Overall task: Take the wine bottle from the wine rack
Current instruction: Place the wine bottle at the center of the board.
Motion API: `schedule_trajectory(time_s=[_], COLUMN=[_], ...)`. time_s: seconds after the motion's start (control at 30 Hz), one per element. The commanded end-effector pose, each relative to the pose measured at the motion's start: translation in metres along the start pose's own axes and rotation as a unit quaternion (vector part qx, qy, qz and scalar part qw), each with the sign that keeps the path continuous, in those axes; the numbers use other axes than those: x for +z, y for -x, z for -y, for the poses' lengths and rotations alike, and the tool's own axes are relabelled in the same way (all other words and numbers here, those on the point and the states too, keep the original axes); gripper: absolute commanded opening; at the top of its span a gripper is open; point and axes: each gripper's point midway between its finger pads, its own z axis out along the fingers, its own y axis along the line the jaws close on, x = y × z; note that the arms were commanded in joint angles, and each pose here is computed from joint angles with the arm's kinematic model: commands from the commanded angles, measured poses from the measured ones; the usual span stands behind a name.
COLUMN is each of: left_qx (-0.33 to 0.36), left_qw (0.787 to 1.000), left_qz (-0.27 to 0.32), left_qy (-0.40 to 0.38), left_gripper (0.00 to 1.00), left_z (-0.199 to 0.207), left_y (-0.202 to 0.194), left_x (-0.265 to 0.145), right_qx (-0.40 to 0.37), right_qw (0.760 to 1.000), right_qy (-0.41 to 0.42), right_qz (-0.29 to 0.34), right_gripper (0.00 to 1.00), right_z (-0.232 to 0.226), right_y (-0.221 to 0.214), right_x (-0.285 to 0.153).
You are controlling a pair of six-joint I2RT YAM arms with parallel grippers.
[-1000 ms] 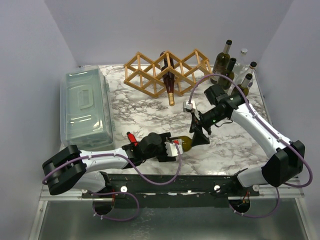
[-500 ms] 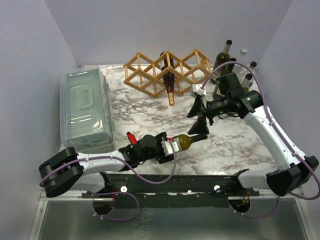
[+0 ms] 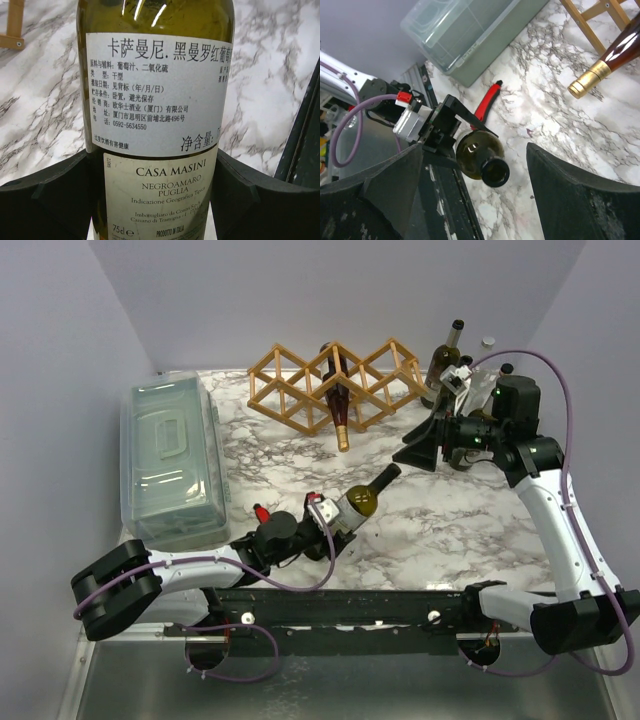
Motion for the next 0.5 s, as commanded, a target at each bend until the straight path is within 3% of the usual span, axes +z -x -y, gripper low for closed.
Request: schedule_trajectory(time_s=[0.0, 0.17, 0.47], left_qx=[-0.087, -0.114, -0.163], left_qw=[0.983, 0.974, 0.962], left_qz=[0.161, 0.193, 0.217], left_qy=[0.027, 0.018, -0.001], left_gripper=[0.0, 0.0, 0.0], left_z=[-0.009, -0.006, 0.0], left_y=[0.085, 0.103, 0.121], left_x=[-0.005, -0.006, 0.0], right_qx=[0.028, 0.051, 0.051], right_qw=[0.999, 0.998, 0.998], right_qy=[0.013, -0.009, 0.037], right_qz=[0.023, 0.026, 0.023], right_gripper=[0.87, 0.88, 0.91], right_z=[-0.007, 0.011, 0.006], right_y=[0.014, 0.004, -0.002], right_x=[0.002, 0.008, 0.017])
